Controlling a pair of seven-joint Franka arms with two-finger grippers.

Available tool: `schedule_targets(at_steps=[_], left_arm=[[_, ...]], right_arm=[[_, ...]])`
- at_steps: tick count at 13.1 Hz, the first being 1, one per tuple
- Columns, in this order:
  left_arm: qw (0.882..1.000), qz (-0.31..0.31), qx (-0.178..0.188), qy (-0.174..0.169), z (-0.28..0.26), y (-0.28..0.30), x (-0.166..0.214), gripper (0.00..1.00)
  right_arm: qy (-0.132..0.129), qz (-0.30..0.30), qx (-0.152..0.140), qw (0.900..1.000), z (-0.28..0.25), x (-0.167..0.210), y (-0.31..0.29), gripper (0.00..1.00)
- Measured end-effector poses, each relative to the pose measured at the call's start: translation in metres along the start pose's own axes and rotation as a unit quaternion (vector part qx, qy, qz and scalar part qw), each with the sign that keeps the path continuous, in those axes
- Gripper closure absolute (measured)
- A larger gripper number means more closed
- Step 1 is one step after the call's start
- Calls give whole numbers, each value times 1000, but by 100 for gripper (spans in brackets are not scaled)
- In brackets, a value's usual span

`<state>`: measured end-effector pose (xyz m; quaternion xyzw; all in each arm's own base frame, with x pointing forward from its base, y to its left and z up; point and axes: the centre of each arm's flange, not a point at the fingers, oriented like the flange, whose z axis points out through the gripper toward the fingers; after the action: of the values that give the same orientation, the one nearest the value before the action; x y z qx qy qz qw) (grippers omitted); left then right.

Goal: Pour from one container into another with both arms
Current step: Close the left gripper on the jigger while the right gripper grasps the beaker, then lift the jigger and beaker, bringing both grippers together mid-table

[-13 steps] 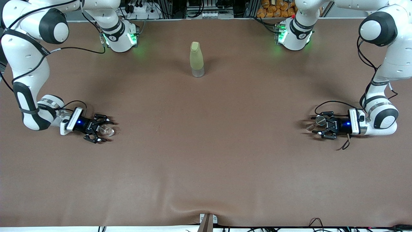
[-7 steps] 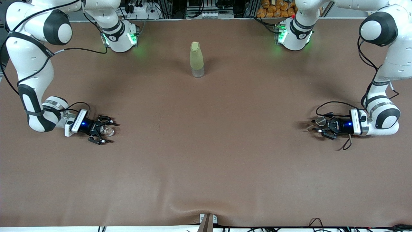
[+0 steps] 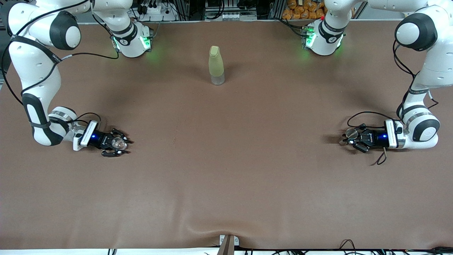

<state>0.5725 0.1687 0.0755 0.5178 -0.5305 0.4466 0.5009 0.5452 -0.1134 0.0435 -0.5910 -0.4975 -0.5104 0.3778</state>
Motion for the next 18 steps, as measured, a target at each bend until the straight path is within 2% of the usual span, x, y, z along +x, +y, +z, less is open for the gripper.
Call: schedule_targets(at_steps=[1,2,3,5,7,10,12,14,16,18], left_arm=[[1000,-2,0,0,0,0,0,79],[1000,-3,0,0,0,0,0,79],[1000,-4,-1,0,1,-1,0,79],[1000,-9,1,9,7,-6,5,79],[1000,-5,5,29,27,-19,14,79],[999,11,0,40,69,-46,29,79],[999,11,1,37,101,-63,37,79],[1000,14,1,27,136,-78,42,79],[1000,18,9,22,175,-91,47,79],[999,20,7,35,220,-99,55,79]], right_arm=[[0,0,0,1000,0,0,0,72],[1,0,1,1000,1,0,0,81],[2,-1,2,1000,2,1,1,84],[8,7,6,1000,7,5,4,84],[24,11,18,999,17,17,8,84],[50,4,35,998,28,50,20,84],[57,-4,43,997,29,81,32,84],[50,9,61,997,25,125,45,84],[32,46,88,995,18,186,57,84],[25,75,112,991,19,247,61,84]])
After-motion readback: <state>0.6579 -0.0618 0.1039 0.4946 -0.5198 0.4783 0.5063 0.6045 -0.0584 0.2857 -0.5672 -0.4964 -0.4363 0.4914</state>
